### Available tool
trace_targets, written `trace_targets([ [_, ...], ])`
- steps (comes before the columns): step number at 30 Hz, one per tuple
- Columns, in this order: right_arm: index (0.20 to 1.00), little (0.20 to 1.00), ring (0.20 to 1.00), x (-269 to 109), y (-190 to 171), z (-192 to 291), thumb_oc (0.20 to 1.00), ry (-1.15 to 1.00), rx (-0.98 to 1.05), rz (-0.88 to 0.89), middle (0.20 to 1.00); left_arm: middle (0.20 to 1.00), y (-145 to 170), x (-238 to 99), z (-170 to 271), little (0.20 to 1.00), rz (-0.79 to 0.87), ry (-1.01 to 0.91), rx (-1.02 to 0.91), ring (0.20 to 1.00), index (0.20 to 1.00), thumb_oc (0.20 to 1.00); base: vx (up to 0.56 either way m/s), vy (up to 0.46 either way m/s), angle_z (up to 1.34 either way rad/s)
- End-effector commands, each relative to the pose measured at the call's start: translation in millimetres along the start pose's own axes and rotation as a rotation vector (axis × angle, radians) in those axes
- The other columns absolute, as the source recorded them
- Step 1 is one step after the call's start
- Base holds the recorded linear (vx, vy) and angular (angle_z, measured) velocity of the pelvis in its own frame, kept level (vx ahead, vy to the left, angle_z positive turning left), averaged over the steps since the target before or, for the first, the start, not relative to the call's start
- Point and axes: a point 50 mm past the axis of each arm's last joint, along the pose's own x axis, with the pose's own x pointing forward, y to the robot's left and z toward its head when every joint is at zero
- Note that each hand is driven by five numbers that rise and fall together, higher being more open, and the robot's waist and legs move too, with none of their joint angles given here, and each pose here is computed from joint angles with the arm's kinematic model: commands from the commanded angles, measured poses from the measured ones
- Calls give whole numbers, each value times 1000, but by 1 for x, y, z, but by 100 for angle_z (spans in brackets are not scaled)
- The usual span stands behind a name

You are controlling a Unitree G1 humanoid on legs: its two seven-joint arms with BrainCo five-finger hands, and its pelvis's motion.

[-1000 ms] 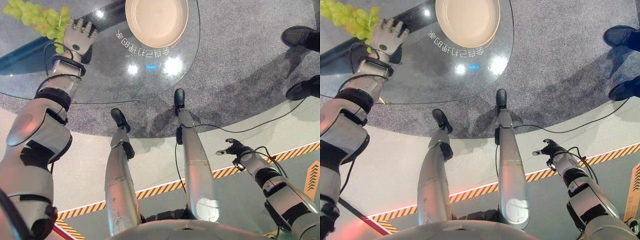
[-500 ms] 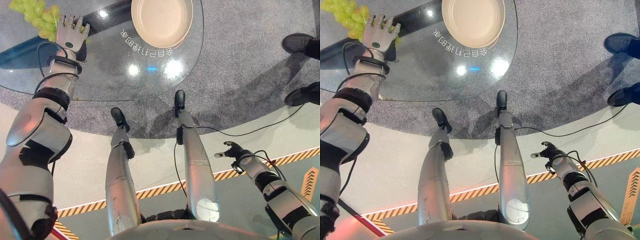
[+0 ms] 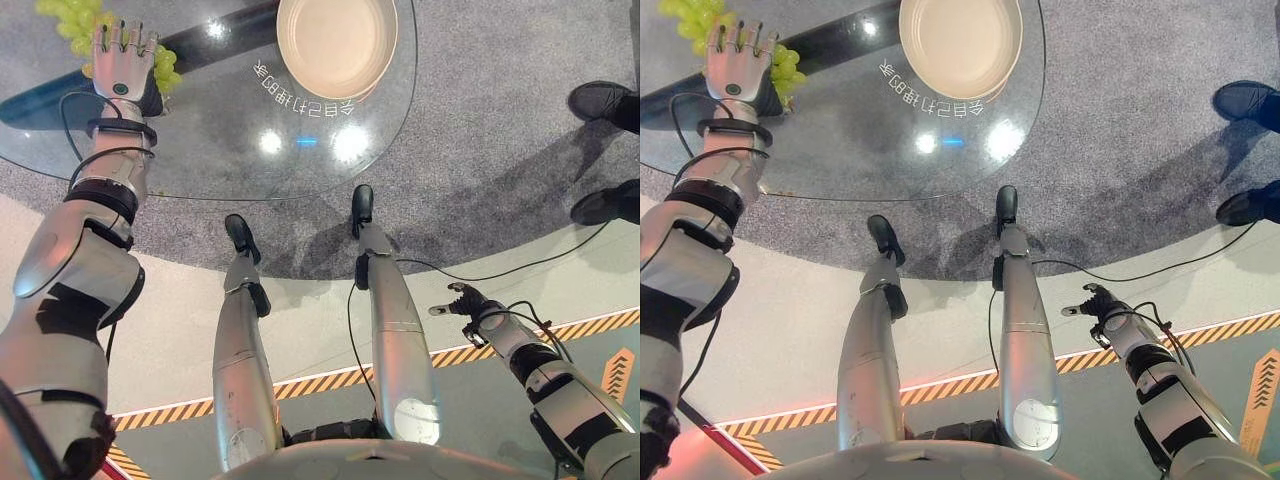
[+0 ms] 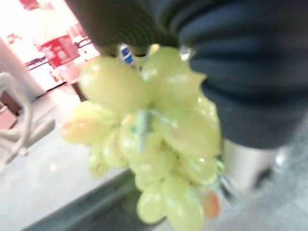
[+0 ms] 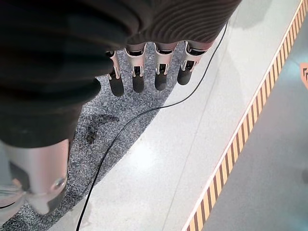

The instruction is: Pick up fruits into the plate

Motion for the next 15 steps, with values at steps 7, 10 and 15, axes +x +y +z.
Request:
trace_targets([
  [7, 1000, 1000, 1000, -9, 21, -40, 1000, 100, -5, 56, 1000, 200, -21, -14, -53, 200, -209, 251, 25, 200, 200, 200, 20, 2, 0],
  [10, 1000, 1000, 1000, -8, 21, -39, 1000, 92, -4, 60, 1000, 200, -26, -17, -50, 200, -242, 248, 5, 200, 200, 200, -22, -8, 0],
  [15, 1000, 1000, 1000, -8, 21, -36, 1000, 85, 4, 62, 1000, 200, -30, -18, -45, 200, -266, 241, -27, 200, 200, 200, 31, -4, 1],
])
